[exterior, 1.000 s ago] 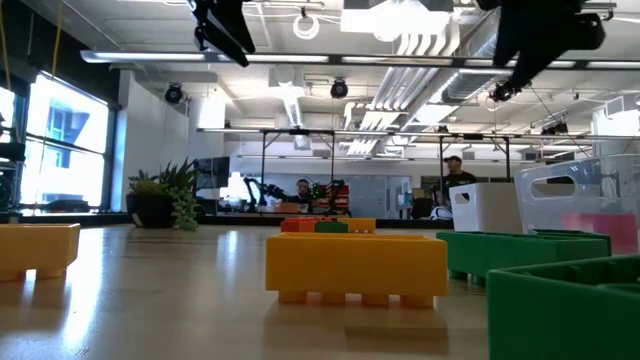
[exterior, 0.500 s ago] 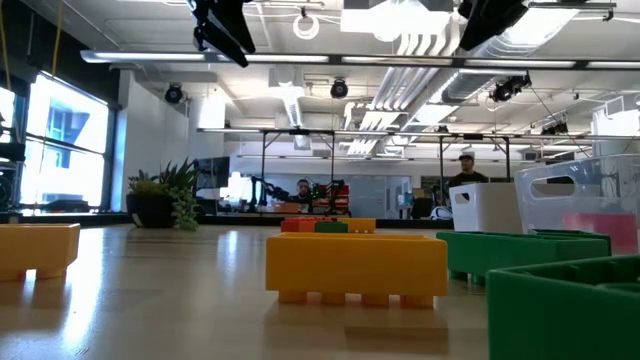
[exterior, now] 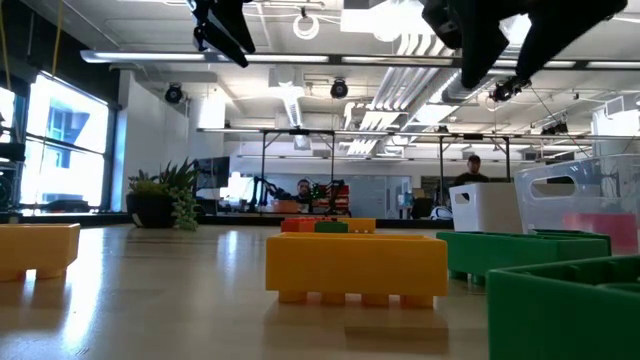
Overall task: Sort & place blocks by color
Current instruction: Put the green game piece into the top white bin
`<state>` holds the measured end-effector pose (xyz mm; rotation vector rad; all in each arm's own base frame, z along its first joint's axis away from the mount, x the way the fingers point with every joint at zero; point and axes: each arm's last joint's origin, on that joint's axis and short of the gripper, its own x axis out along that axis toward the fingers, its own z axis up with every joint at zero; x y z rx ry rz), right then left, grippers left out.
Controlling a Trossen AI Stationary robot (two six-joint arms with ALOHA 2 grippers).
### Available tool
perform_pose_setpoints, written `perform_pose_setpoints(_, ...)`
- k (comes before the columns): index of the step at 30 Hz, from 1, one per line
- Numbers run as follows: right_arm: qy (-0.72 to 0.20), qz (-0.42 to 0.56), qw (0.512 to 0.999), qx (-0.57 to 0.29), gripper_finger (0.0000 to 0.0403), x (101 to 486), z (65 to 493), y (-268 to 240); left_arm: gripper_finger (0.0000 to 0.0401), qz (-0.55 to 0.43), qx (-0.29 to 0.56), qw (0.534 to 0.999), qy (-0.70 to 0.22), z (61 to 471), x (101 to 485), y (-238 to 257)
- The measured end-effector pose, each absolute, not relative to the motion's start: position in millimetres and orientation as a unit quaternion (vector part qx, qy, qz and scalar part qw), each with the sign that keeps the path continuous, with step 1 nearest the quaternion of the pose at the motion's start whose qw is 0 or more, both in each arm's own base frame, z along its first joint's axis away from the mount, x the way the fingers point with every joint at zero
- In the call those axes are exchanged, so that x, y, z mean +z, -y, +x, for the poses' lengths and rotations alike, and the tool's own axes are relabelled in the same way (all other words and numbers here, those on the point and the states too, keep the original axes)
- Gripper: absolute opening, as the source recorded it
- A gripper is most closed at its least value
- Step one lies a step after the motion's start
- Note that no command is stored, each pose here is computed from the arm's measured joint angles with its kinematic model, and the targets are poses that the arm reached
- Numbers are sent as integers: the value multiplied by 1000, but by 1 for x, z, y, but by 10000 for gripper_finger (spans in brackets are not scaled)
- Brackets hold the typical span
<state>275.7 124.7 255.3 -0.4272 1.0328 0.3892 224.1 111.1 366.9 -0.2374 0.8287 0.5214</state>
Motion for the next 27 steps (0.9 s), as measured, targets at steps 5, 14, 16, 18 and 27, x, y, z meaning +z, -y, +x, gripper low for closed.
perform_pose_setpoints(5, -503, -229, 802, 228, 184, 238, 283, -130, 229, -117, 251, 875, -396, 224, 367, -111)
perform_pose_setpoints(14, -533, -229, 774, 253, 184, 213, 292, -136, 229, -123, 254, 875, -394, 224, 367, -111)
perform_pose_setpoints(16, -537, -227, 771, 257, 184, 208, 294, -137, 229, -124, 254, 875, -394, 224, 367, -111)
perform_pose_setpoints(18, -543, -222, 766, 262, 184, 203, 296, -138, 229, -124, 254, 875, -394, 224, 367, -111)
perform_pose_setpoints(27, -569, -222, 740, 281, 184, 180, 299, -148, 229, -117, 251, 876, -396, 224, 367, -111)
